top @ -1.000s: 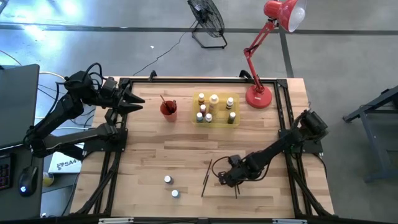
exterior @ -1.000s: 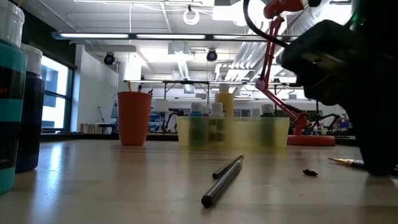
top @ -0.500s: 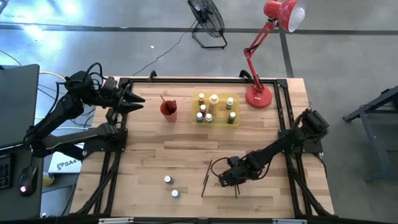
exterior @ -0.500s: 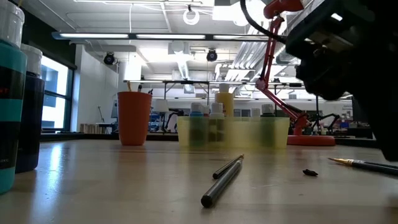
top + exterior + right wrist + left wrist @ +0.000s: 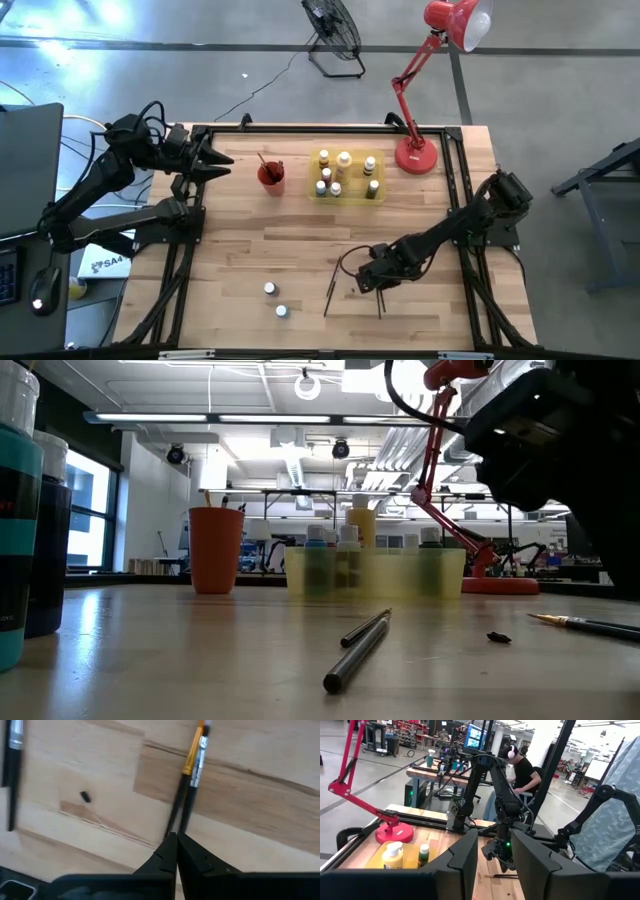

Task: Pick & Place Paint Supplies
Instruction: Put the orange paintbrush into the orange cup

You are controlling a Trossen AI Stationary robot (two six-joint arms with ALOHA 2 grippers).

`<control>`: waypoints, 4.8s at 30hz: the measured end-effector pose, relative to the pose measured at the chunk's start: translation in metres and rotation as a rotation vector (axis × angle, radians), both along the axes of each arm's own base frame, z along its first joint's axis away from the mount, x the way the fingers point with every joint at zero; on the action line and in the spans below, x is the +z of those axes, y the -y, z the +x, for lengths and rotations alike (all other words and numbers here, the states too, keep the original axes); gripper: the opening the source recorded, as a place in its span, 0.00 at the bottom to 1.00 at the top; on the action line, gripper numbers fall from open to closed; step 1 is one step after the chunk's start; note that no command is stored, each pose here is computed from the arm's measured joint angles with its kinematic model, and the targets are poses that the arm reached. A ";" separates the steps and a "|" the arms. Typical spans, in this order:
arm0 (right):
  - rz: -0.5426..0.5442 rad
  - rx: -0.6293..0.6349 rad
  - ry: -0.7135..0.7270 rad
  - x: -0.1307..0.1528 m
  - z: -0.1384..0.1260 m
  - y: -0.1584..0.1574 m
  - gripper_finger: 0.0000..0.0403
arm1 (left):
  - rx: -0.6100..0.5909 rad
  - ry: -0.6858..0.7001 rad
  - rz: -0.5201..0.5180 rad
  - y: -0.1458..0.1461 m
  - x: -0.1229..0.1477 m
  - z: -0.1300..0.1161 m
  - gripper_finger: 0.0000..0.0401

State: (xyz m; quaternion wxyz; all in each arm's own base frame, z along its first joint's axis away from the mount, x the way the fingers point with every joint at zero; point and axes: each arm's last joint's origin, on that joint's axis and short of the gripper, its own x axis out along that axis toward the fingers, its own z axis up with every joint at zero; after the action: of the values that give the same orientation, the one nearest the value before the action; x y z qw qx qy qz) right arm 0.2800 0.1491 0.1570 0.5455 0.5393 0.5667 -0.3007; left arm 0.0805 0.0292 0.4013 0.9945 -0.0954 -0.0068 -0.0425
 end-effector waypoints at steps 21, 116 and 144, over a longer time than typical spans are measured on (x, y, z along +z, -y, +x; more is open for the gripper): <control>-0.079 -0.056 0.011 -0.019 0.006 -0.004 0.01 | -0.001 0.000 0.000 0.000 0.000 0.000 0.29; -0.268 -0.415 -0.063 -0.027 -0.030 0.019 0.01 | 0.026 -0.013 0.016 -0.001 -0.002 0.000 0.29; -0.368 -0.319 0.407 0.040 -0.021 0.044 0.01 | 0.023 -0.013 0.016 -0.001 -0.002 0.000 0.29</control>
State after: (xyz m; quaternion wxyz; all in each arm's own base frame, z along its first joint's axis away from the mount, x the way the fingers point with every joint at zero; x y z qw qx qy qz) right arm 0.2594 0.1047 0.1974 0.6820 0.5627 0.2902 -0.3662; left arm 0.0806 0.0299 0.3997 0.9957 -0.0876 -0.0010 -0.0305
